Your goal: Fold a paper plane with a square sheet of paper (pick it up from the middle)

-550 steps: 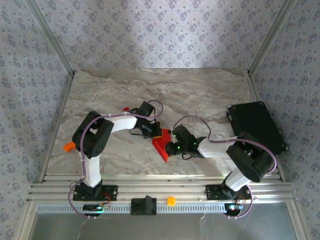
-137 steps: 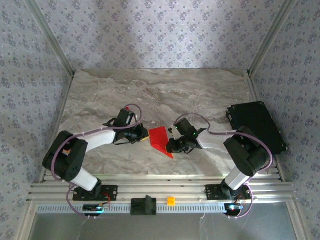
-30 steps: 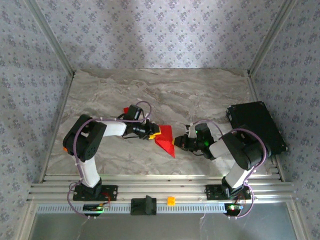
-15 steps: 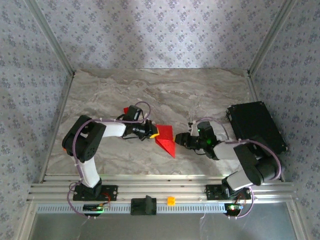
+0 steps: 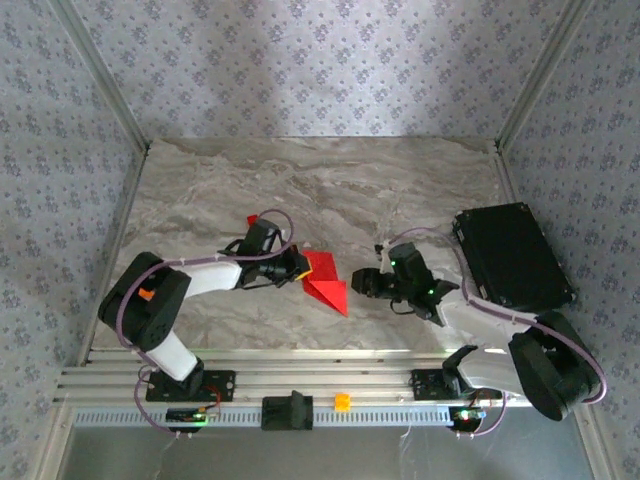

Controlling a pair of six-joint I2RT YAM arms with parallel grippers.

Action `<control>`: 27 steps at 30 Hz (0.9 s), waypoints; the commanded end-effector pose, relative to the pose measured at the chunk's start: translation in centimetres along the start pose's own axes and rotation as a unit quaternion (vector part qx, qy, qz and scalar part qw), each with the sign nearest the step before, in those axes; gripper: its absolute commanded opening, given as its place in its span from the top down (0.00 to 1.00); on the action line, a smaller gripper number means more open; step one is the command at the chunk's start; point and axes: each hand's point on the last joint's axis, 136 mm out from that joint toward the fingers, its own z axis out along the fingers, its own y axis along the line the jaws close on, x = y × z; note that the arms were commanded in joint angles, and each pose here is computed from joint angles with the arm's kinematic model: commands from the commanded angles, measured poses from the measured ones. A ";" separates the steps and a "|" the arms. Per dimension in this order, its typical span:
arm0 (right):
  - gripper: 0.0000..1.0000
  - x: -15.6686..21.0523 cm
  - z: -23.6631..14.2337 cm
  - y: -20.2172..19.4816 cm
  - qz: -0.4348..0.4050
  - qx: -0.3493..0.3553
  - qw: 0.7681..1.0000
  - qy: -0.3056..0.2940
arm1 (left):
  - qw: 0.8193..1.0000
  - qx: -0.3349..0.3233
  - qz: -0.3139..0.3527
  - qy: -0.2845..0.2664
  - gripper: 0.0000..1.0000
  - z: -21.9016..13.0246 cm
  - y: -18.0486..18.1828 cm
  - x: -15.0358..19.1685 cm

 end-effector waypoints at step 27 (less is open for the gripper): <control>0.69 3.3 3.6 3.5 -0.469 0.226 0.850 -0.082 | 0.999 0.022 0.008 -0.021 0.95 -1.0 -2.8 -0.5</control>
